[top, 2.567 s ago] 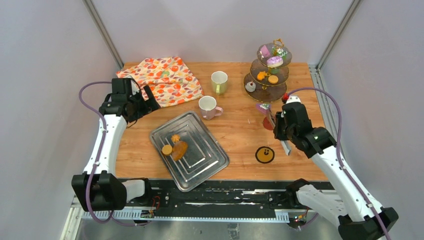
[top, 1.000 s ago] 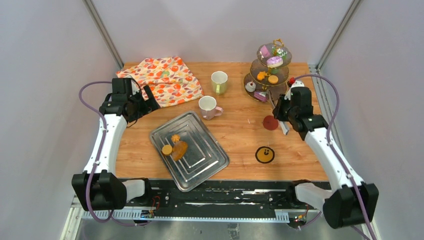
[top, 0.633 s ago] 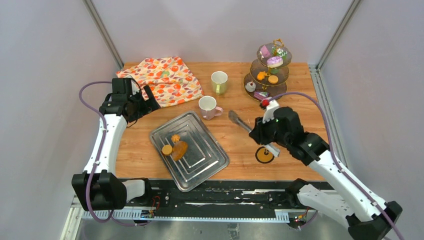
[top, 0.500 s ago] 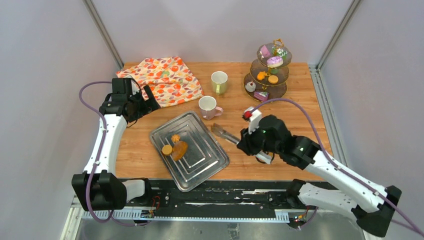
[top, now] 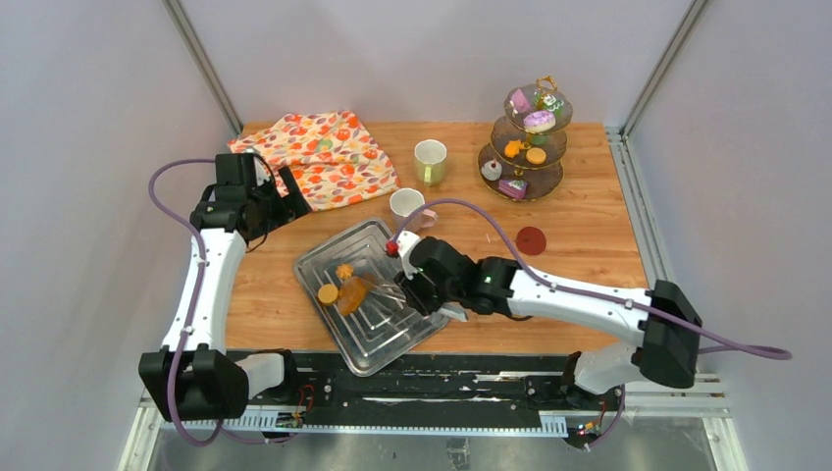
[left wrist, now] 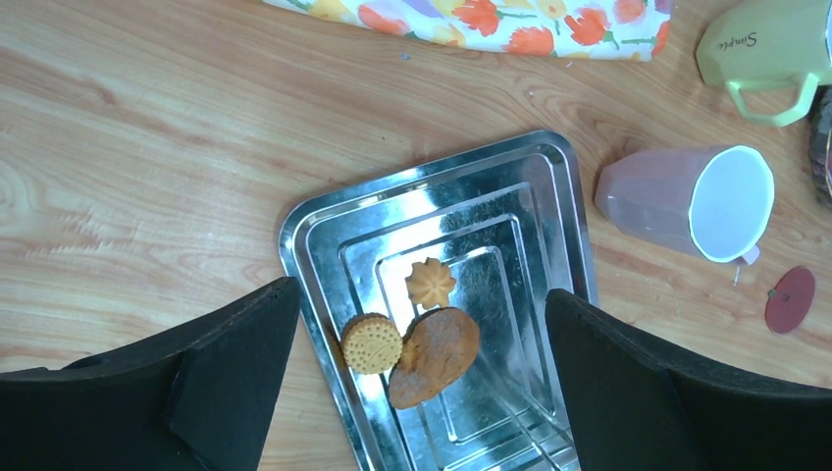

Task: Serve the afternoon tea

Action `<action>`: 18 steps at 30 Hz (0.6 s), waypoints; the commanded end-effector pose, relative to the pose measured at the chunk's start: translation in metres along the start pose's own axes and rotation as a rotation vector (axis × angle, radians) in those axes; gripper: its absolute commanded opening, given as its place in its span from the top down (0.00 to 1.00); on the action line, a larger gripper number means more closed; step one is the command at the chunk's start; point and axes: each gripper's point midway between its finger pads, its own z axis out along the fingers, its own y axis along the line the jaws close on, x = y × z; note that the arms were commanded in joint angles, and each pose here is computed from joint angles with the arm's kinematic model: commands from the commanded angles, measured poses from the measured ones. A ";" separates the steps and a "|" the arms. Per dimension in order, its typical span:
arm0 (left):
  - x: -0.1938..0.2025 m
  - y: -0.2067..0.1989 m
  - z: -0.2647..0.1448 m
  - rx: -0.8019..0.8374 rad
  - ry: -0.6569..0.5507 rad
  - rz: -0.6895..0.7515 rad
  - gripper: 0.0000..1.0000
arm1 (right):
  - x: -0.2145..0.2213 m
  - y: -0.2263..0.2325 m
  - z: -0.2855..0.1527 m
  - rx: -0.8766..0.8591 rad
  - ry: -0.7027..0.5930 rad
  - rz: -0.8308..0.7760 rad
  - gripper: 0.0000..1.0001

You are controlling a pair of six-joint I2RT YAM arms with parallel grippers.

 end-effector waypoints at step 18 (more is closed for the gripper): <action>-0.009 0.005 -0.016 -0.025 -0.050 0.023 0.00 | -0.010 0.026 0.049 -0.055 0.088 -0.052 0.69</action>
